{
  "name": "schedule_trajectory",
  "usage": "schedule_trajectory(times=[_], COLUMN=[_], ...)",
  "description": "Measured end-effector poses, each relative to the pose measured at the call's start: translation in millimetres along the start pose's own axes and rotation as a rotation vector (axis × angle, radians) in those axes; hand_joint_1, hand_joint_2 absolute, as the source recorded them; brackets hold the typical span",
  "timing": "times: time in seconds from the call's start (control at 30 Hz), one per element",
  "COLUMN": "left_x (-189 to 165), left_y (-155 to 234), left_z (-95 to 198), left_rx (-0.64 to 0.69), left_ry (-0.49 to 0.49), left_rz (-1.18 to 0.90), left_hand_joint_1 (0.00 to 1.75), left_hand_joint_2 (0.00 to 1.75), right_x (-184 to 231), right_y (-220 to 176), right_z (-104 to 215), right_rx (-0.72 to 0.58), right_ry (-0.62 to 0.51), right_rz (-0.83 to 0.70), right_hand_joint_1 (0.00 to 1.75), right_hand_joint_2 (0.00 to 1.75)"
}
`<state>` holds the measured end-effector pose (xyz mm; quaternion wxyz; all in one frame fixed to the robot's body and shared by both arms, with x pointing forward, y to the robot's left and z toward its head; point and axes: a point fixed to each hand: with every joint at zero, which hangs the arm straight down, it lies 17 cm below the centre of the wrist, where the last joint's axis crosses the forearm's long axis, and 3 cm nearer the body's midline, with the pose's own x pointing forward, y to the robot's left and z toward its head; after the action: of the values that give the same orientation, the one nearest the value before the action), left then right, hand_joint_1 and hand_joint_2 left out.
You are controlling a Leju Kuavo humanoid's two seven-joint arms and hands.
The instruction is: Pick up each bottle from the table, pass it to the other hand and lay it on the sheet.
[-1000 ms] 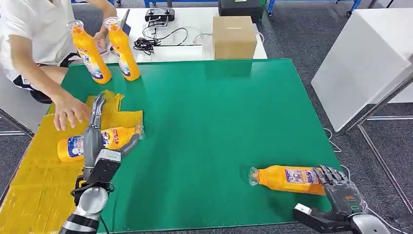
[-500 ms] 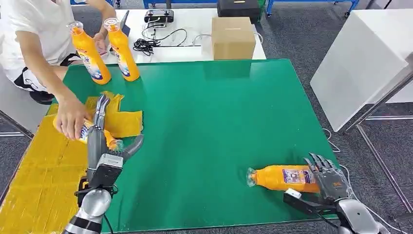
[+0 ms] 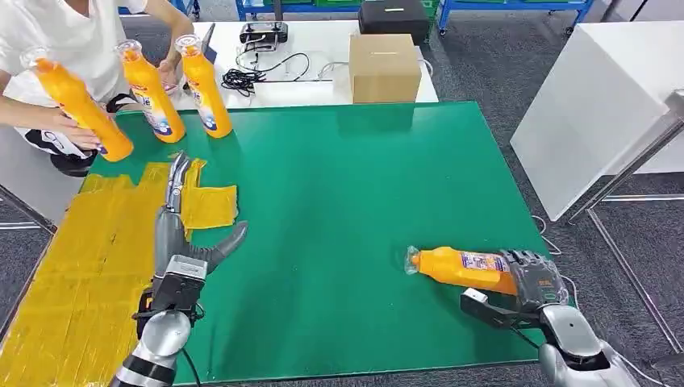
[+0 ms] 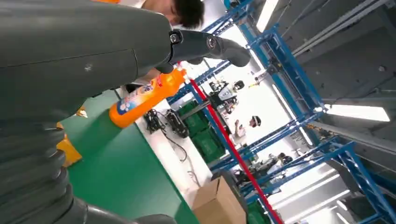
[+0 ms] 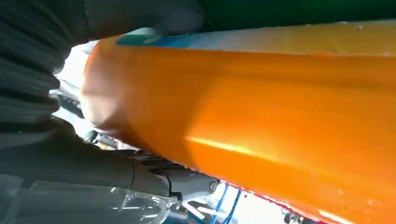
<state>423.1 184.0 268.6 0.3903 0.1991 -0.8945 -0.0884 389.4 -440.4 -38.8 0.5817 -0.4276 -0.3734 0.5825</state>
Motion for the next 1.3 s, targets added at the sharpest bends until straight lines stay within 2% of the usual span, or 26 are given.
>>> schedule_trajectory(times=[0.2, 0.37, 0.43, 0.5, 0.6, 0.63, 0.7, 0.83, 1.0, 1.2, 1.3], left_x=[1.8, 4.7, 7.6, 7.7, 10.4, 11.9, 13.4, 25.6, 45.1, 56.4, 60.1], left_y=[-2.4, -7.3, -15.8, -28.2, -57.5, -63.5, -72.9, -108.3, -138.7, -151.3, -153.3], left_z=[-0.9, 0.8, 3.4, 7.7, 19.0, 21.8, 25.6, 37.4, 44.6, 45.2, 42.2], left_rx=[-0.002, -0.029, -0.070, -0.128, -0.267, -0.289, -0.327, -0.500, -0.634, -0.692, -0.702], left_ry=[-0.004, 0.002, 0.013, 0.033, 0.059, 0.061, 0.073, 0.107, 0.114, 0.124, 0.138], left_rz=[0.013, 0.045, 0.069, 0.086, 0.139, 0.149, 0.182, 0.355, 0.501, 0.600, 0.661], left_hand_joint_1=[0.00, 0.00, 0.00, 0.00, 0.00, 0.00, 0.00, 0.00, 0.00, 0.00, 0.00], left_hand_joint_2=[1.75, 1.75, 1.75, 1.75, 1.75, 1.75, 1.75, 1.75, 1.75, 1.75, 1.75], right_x=[-3.0, 14.1, 34.9, 59.3, 89.7, 92.4, 95.3, 100.4, 121.3, 147.8, 173.9], right_y=[-0.9, -26.4, -43.2, -62.3, -111.4, -123.8, -139.3, -167.8, -195.5, -216.6, -223.5], right_z=[-5.8, -11.5, -12.5, -9.4, -0.7, 0.8, 3.7, 9.4, 7.6, 6.7, 4.4], right_rx=[0.004, -0.145, -0.230, -0.312, -0.469, -0.504, -0.550, -0.656, -0.713, -0.731, -0.687], right_ry=[0.005, 0.019, -0.011, -0.064, -0.147, -0.156, -0.163, -0.176, -0.211, -0.268, -0.348], right_rz=[-0.011, -0.094, -0.240, -0.448, -0.760, -0.815, -0.879, -1.018, -1.129, -1.209, -1.268], right_hand_joint_1=[1.75, 1.75, 1.75, 1.75, 1.75, 1.75, 1.75, 1.75, 1.75, 1.75, 1.75], right_hand_joint_2=[1.75, 1.75, 1.75, 1.75, 1.75, 1.75, 1.75, 1.75, 1.75, 1.75, 1.75])
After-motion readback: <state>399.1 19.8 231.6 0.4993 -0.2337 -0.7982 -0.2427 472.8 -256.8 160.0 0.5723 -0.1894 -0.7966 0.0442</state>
